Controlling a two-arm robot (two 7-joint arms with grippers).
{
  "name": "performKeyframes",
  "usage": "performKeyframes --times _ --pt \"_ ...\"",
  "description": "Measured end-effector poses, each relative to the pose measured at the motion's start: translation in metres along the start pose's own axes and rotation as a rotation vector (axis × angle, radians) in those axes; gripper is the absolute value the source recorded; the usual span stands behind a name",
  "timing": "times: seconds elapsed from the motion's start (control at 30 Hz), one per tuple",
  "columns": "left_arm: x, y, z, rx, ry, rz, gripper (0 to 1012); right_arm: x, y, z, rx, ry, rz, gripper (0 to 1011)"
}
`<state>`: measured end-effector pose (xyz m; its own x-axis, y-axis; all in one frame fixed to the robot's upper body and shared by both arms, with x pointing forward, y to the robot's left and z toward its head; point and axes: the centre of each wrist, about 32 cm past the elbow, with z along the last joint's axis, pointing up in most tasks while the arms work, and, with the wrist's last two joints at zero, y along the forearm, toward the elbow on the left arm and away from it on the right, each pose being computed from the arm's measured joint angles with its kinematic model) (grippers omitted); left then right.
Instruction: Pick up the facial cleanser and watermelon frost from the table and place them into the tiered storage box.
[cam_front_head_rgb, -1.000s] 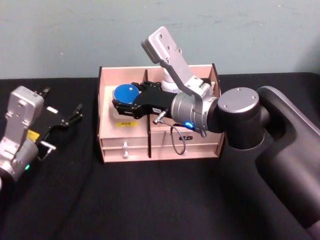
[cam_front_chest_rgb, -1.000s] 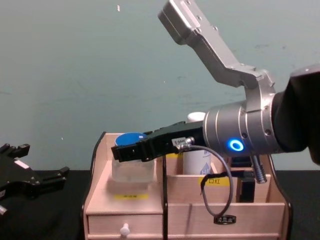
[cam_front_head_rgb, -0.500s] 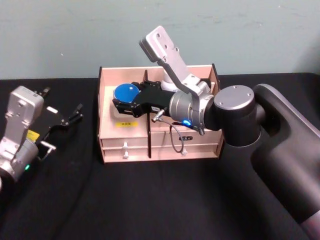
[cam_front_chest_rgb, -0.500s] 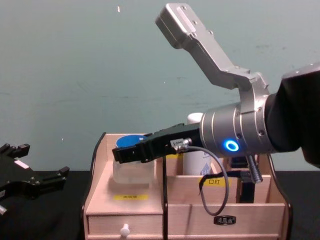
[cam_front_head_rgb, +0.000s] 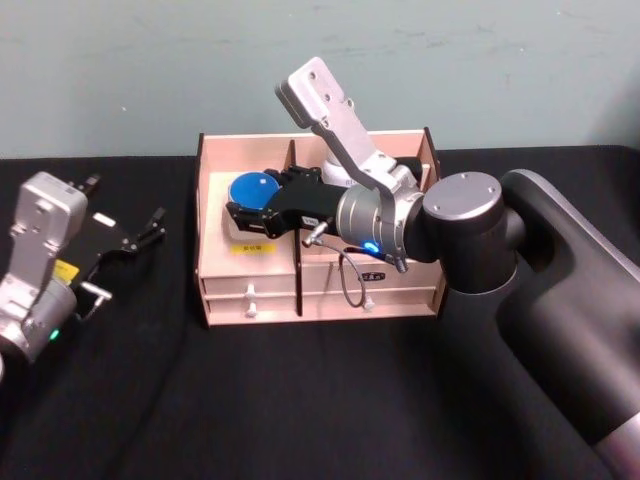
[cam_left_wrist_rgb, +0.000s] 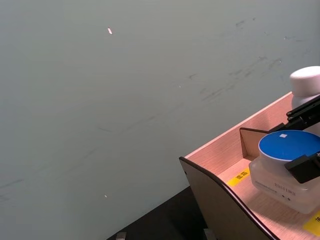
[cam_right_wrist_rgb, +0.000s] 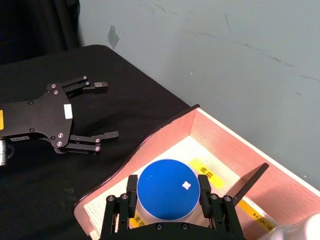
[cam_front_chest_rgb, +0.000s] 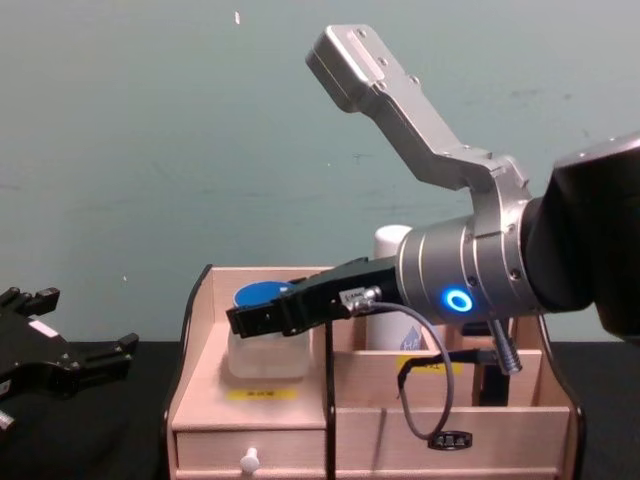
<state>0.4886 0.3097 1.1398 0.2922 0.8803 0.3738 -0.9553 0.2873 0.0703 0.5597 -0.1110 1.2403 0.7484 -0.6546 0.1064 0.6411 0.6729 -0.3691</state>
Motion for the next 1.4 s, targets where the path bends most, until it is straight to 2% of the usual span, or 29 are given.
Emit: performKeyframes --times 0.63,0.73,0.9,1.03,1.17,1.4 --pt "0.0000 0.0000 0.0000 0.000 0.000 0.000 1001 0.001 0.001 -0.002 -0.015 0.010 -0.004 729" --pt "0.0000 0.0000 0.0000 0.000 0.000 0.000 1001 0.001 0.001 -0.002 -0.015 0.010 -0.004 767" --pt "0.0000 0.0000 0.0000 0.000 0.000 0.000 1001 0.000 0.001 -0.002 -0.014 0.009 -0.003 926" --pt "0.0000 0.0000 0.0000 0.000 0.000 0.000 1001 0.000 0.001 -0.002 -0.014 0.009 -0.003 1000" --pt "0.0000 0.0000 0.0000 0.000 0.000 0.000 1001 0.000 0.001 -0.002 -0.014 0.008 -0.003 1002" --pt "0.0000 0.0000 0.0000 0.000 0.000 0.000 1001 0.001 -0.009 0.000 0.057 -0.012 -0.017 1002"
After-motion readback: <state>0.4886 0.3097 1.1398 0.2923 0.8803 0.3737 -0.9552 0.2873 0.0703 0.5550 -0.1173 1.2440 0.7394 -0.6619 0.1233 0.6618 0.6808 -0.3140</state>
